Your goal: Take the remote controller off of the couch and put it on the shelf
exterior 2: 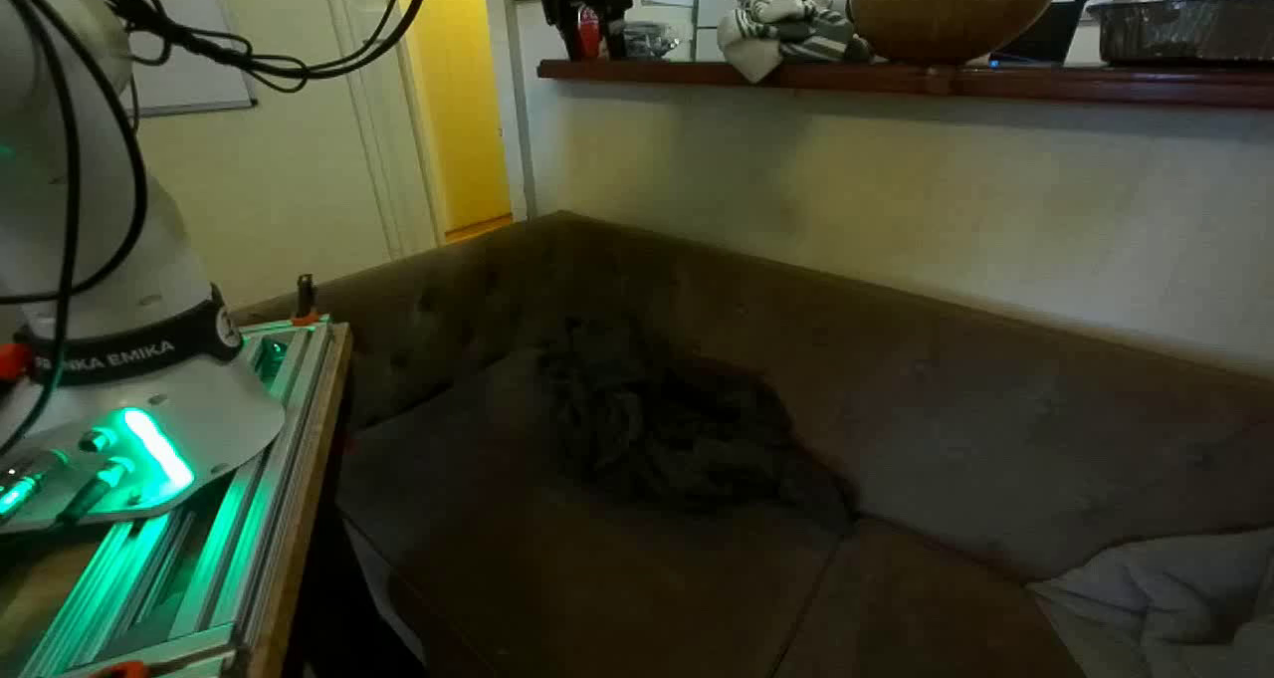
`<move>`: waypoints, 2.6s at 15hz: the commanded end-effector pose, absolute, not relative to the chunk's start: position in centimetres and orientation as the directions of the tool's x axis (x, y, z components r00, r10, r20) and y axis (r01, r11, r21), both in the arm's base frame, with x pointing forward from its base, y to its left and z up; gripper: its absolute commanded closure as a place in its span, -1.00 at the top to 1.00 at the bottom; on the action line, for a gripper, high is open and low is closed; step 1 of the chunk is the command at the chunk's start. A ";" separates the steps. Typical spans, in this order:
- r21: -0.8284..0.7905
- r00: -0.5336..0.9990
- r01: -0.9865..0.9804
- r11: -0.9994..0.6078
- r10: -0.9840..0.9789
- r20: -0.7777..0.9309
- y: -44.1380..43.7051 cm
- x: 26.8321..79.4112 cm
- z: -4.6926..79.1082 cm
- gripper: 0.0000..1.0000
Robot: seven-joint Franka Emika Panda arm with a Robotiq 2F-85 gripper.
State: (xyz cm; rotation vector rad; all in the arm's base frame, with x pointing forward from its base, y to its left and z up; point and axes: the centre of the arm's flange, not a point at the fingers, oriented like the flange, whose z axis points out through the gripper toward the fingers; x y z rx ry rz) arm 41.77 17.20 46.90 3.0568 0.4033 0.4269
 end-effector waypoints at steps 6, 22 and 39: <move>0.064 0.929 0.250 -0.966 0.258 0.266 17.2 41.8 46.9 1.00; 0.064 0.929 0.250 -0.966 0.258 0.266 17.2 41.8 46.9 1.00; -0.073 0.995 -0.032 -0.997 -0.038 0.087 17.4 48.7 32.5 1.00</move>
